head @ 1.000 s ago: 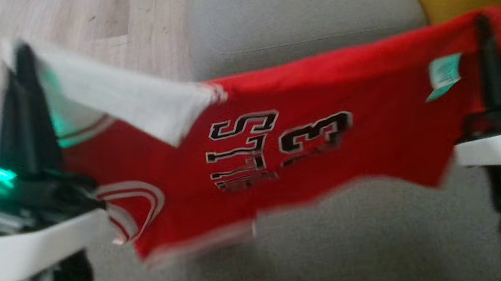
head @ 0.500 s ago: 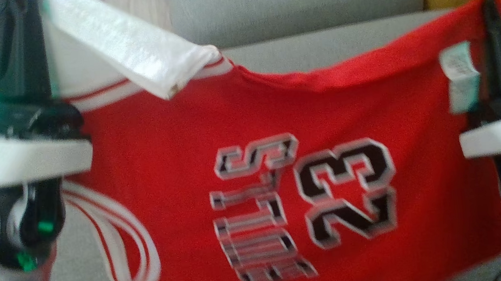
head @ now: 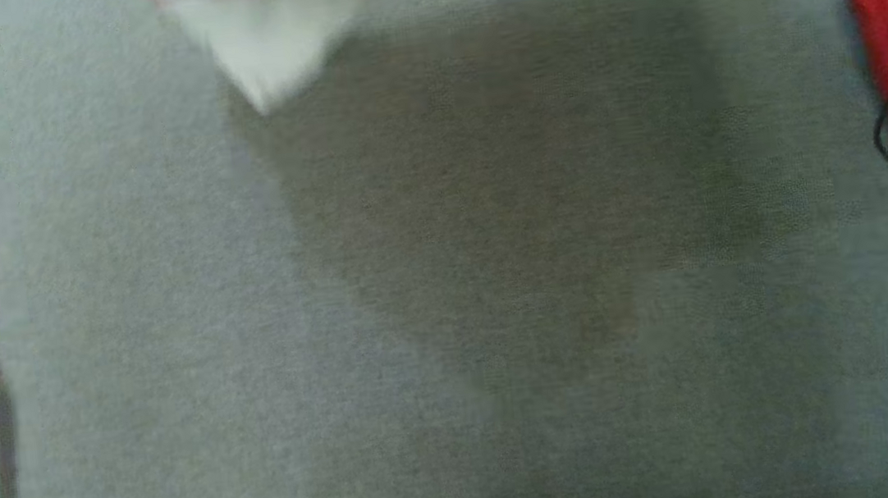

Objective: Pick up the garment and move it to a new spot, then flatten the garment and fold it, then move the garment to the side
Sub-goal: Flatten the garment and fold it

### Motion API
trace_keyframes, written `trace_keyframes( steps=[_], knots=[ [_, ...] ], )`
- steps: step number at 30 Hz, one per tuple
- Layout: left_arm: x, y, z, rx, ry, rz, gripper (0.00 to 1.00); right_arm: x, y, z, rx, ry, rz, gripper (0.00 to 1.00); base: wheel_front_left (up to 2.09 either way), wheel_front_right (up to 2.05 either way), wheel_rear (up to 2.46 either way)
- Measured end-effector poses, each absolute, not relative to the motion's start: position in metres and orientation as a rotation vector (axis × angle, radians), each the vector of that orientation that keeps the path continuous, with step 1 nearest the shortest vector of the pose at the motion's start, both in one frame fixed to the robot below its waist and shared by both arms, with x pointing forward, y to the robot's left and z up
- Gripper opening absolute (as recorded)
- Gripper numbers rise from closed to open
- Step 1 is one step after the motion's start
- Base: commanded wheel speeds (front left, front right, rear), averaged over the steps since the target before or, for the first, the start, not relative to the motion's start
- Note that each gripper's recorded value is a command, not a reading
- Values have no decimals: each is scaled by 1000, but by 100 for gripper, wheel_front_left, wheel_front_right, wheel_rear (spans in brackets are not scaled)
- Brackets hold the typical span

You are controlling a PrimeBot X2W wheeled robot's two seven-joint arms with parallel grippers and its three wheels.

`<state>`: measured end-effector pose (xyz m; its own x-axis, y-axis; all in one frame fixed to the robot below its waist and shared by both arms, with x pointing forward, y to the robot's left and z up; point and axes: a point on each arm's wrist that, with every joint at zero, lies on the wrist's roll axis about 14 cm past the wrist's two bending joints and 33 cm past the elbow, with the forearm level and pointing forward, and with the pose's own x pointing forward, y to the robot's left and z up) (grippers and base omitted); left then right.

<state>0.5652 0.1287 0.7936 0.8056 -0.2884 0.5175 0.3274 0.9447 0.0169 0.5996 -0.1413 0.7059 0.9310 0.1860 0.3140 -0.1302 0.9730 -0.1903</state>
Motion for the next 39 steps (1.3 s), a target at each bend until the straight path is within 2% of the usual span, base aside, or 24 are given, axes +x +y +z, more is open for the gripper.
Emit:
trace_keyframes(
  steps=[7, 14, 18, 21, 28, 37, 39],
  knots=[
    [604, 137, 754, -84, -480, -273, 0, 650, -125, 660, -162, -249, 162, 0, 0, 0, 0],
    [629, 124, 636, -154, -267, -299, 0, 667, -105, 532, -115, -15, 211, 0, 0, 0, 0],
    [622, 127, 560, -220, -123, -282, 0, 655, -105, 464, -90, 119, 219, 0, 0, 0, 0],
    [612, 128, 524, -272, -56, -266, 0, 646, -108, 439, -62, 169, 212, 0, 0, 0, 0],
    [580, 136, 507, -403, -67, -242, 0, 631, -119, 445, 24, 122, 182, 0, 0, 0, 0],
    [470, 150, 474, -479, 15, -152, 0, 552, -124, 441, 126, 111, 179, 0, 0, 0, 0],
    [459, 151, 475, -485, 16, -139, 0, 544, -124, 443, 136, 105, 180, 0, 0, 0, 0]
  ],
)
